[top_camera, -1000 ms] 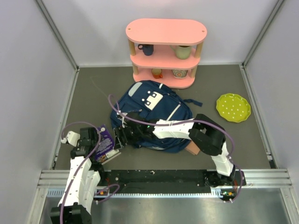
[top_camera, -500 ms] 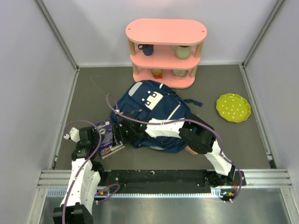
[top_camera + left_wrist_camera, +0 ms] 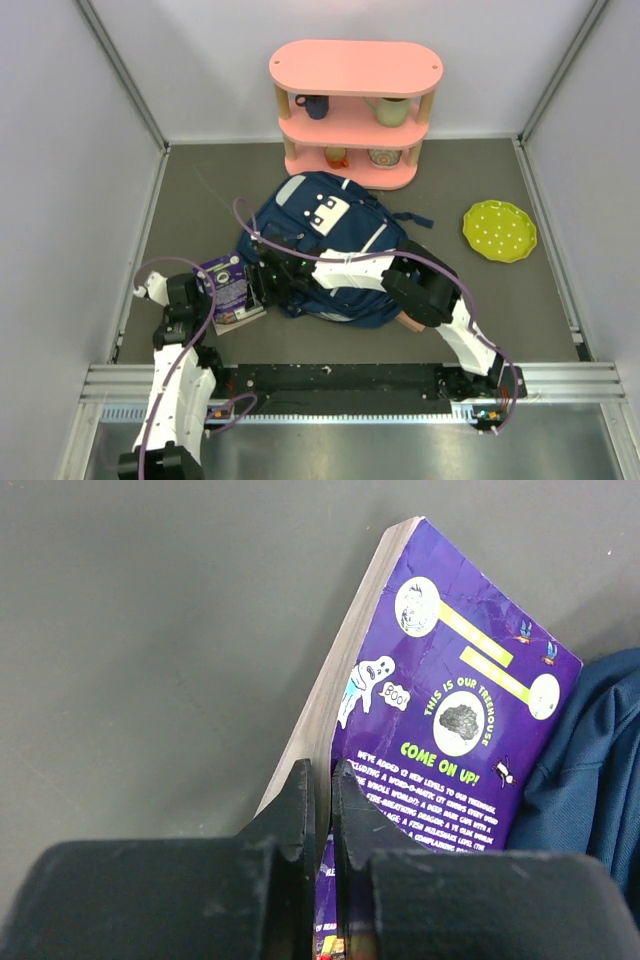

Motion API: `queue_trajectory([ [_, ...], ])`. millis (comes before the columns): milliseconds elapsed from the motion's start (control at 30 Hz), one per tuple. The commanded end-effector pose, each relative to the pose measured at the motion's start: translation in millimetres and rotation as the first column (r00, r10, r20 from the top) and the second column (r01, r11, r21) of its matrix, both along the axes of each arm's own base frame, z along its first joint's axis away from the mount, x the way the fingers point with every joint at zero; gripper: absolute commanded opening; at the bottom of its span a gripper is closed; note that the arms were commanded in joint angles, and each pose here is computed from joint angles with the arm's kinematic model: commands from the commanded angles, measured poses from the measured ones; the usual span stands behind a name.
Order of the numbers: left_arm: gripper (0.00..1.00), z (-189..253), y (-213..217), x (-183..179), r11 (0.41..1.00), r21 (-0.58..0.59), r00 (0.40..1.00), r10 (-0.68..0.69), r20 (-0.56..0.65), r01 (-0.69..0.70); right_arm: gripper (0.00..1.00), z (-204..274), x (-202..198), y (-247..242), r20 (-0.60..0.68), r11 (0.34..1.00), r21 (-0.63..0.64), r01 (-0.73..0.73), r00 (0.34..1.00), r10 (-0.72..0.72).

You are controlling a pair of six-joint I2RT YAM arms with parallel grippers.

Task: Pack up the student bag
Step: Pick up the book from the center of the board.

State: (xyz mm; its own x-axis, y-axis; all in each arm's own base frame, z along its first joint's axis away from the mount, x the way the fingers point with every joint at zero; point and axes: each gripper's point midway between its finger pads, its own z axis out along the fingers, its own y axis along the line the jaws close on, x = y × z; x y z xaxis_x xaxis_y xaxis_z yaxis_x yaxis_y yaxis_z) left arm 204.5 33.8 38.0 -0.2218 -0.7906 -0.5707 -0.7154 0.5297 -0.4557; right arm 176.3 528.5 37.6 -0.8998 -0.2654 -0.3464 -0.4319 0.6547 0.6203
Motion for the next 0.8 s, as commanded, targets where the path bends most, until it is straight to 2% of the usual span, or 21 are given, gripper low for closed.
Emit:
queue_trajectory([
  [0, 0.00, 24.9, -67.1, 15.2, 0.935, -0.233, 0.960, -0.239, 0.148, 0.268, 0.56, -28.3, -1.3, 1.8, -0.010, 1.000, -0.005, -0.002, 1.000, 0.002],
  [167, 0.00, 58.4, -68.0, 20.6, 0.930, -0.192, 0.941, -0.276, 0.194, 0.312, 0.57, -13.4, -2.3, 3.1, -0.005, 0.998, 0.050, -0.049, 0.999, 0.049],
  [400, 0.00, 125.4, -64.0, 28.3, 0.931, -0.073, 0.895, -0.320, 0.310, 0.357, 0.67, 48.4, -1.7, 6.3, 0.053, 0.965, 0.230, -0.126, 0.992, 0.117],
  [567, 0.00, 169.0, -74.2, 33.0, 0.907, -0.035, 0.833, -0.370, 0.412, 0.420, 0.71, 99.3, 1.6, 2.3, 0.100, 0.935, 0.322, -0.149, 0.987, 0.123],
  [767, 0.00, 166.2, -81.6, 35.4, 0.886, -0.037, 0.809, -0.405, 0.427, 0.463, 0.72, 117.0, 9.4, -1.4, 0.083, 0.915, 0.381, -0.135, 0.990, 0.112],
])
